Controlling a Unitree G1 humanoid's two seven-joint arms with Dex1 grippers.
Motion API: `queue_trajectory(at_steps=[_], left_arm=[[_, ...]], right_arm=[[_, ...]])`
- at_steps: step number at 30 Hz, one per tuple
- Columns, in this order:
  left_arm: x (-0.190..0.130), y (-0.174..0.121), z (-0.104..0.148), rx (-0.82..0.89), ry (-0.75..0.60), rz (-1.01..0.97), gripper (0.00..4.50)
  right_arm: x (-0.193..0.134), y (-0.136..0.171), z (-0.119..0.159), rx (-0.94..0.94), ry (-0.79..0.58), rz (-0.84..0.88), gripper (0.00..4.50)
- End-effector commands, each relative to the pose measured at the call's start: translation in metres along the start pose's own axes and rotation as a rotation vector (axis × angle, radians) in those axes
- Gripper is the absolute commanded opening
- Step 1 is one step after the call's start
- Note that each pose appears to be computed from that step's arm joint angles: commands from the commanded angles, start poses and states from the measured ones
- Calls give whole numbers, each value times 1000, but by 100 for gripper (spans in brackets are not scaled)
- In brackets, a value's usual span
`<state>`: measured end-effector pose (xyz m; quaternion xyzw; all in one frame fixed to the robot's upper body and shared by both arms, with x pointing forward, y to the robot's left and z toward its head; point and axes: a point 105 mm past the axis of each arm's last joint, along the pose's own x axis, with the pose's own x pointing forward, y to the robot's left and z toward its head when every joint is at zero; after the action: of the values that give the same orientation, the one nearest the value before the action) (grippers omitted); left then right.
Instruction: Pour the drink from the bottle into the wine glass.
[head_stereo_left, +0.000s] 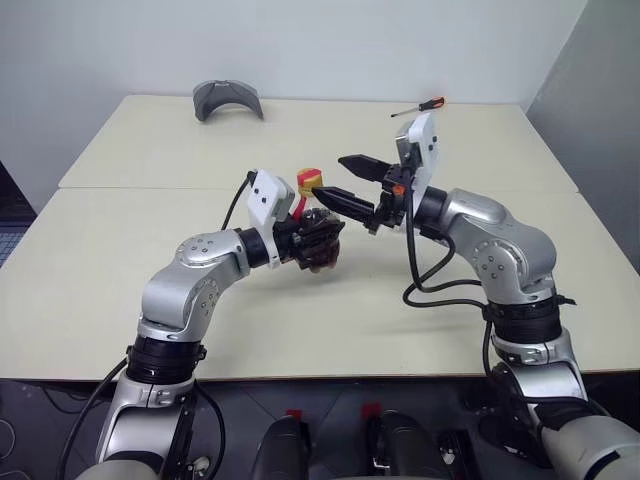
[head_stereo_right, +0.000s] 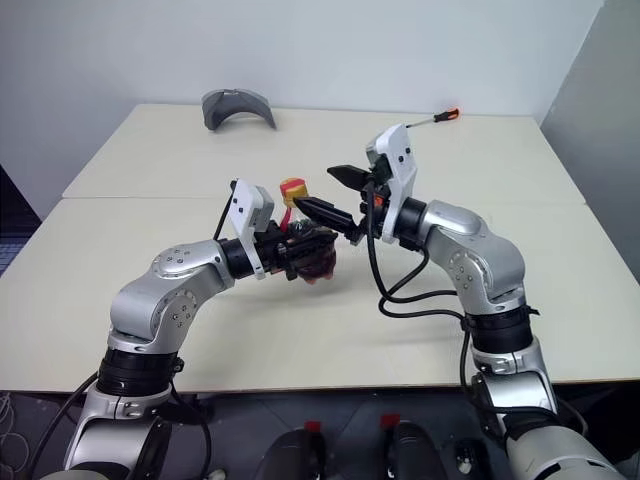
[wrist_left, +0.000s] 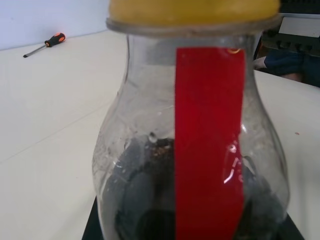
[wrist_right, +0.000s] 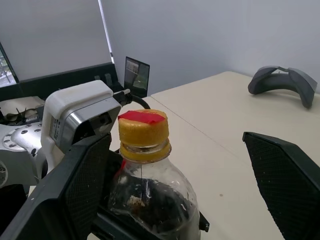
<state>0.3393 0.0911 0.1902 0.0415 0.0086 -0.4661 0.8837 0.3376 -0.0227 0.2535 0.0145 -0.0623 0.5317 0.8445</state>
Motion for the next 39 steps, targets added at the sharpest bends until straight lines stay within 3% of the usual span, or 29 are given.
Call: queue_trajectory(at_steps=[1,13,28,39], left_arm=[[-2,-8,19,55,-60,-22,134],[-1,-9,20,55,-64,-28,134],[-1,-7,20,60,-61,-27,134],[-1,-10,19,57,-58,-33,134]], right_arm=[[1,0,13,-42,-42,-3,450],[0,-8,14,-67,-38,-44,450],[2,22,20,16,-55,138,450],[18,13,23,6,-79,101,450]])
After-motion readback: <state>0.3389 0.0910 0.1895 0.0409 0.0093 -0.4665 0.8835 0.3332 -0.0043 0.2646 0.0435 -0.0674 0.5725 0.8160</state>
